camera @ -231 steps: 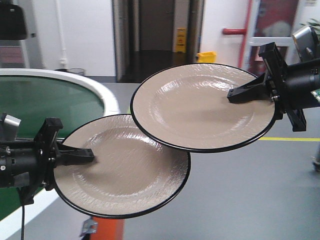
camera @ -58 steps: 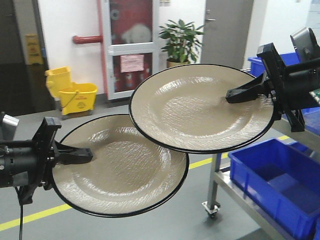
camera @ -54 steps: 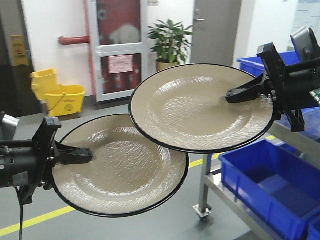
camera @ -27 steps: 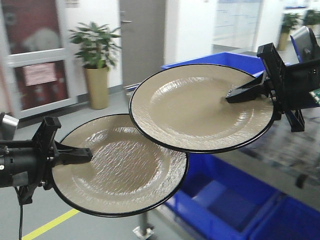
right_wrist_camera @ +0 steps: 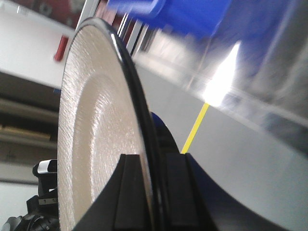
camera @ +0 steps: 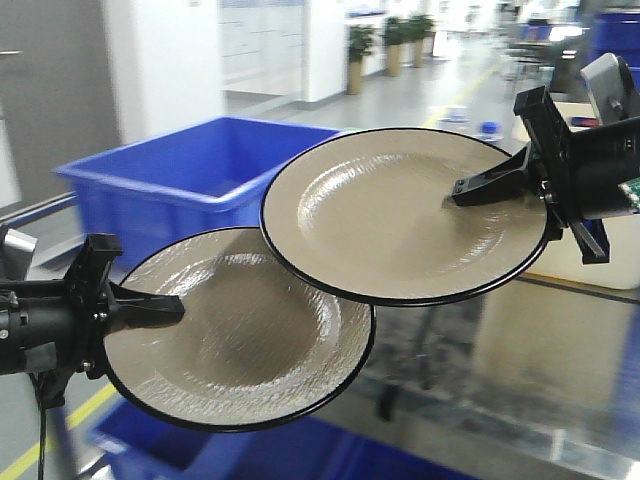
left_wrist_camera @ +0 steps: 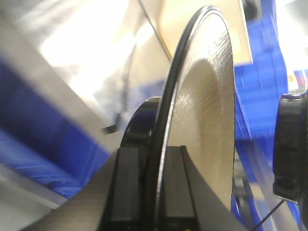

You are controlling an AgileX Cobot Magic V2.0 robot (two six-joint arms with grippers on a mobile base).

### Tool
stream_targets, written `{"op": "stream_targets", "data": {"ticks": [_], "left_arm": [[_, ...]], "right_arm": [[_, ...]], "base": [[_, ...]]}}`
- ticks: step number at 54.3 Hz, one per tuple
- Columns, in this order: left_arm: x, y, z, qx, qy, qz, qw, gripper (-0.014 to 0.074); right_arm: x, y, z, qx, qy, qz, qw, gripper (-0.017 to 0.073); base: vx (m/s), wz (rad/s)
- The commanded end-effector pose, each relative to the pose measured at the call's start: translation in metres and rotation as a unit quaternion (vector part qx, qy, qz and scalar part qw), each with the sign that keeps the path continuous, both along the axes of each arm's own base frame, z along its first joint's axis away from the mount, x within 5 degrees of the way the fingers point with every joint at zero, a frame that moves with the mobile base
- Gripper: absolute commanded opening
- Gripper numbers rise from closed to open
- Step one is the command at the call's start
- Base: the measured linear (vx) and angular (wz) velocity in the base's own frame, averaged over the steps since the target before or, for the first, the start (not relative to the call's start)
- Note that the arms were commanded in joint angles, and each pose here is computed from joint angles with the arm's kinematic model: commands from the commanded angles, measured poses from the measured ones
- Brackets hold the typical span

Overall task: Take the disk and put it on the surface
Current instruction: 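Hold both plates raised while the base drives to the steel table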

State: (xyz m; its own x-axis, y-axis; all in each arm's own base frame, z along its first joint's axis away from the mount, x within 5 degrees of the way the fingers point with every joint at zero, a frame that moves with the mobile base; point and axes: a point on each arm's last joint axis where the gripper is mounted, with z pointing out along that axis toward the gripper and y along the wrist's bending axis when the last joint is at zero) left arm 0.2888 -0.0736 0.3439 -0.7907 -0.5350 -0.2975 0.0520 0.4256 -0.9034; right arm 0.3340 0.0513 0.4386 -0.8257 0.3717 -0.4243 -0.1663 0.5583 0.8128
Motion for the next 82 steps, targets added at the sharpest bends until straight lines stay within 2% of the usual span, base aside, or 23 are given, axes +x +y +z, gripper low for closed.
{"op": "stream_targets", "data": {"ticks": [1, 39, 82], "left_arm": [[-0.0088, -0.0029, 0.0296, -0.064, -0.028, 0.004, 0.998, -0.0001], [-0.0087, -0.0028, 0.0296, -0.064, -0.029, 0.005, 0.998, -0.0001], [-0.0088, -0.0028, 0.0296, -0.064, -0.029, 0.004, 0.998, -0.0001]], "right_arm": [[-0.0154, 0.0026, 0.0369, 0.061, -0.059, -0.012, 0.996, -0.0005], [-0.0154, 0.0026, 0.0369, 0.06, -0.06, -0.012, 0.996, -0.0005], [-0.0154, 0.0026, 0.0369, 0.06, -0.06, -0.012, 0.996, -0.0005]], "base": [[0.27, -0.79], [0.21, -0.68], [0.1, -0.01]]}}
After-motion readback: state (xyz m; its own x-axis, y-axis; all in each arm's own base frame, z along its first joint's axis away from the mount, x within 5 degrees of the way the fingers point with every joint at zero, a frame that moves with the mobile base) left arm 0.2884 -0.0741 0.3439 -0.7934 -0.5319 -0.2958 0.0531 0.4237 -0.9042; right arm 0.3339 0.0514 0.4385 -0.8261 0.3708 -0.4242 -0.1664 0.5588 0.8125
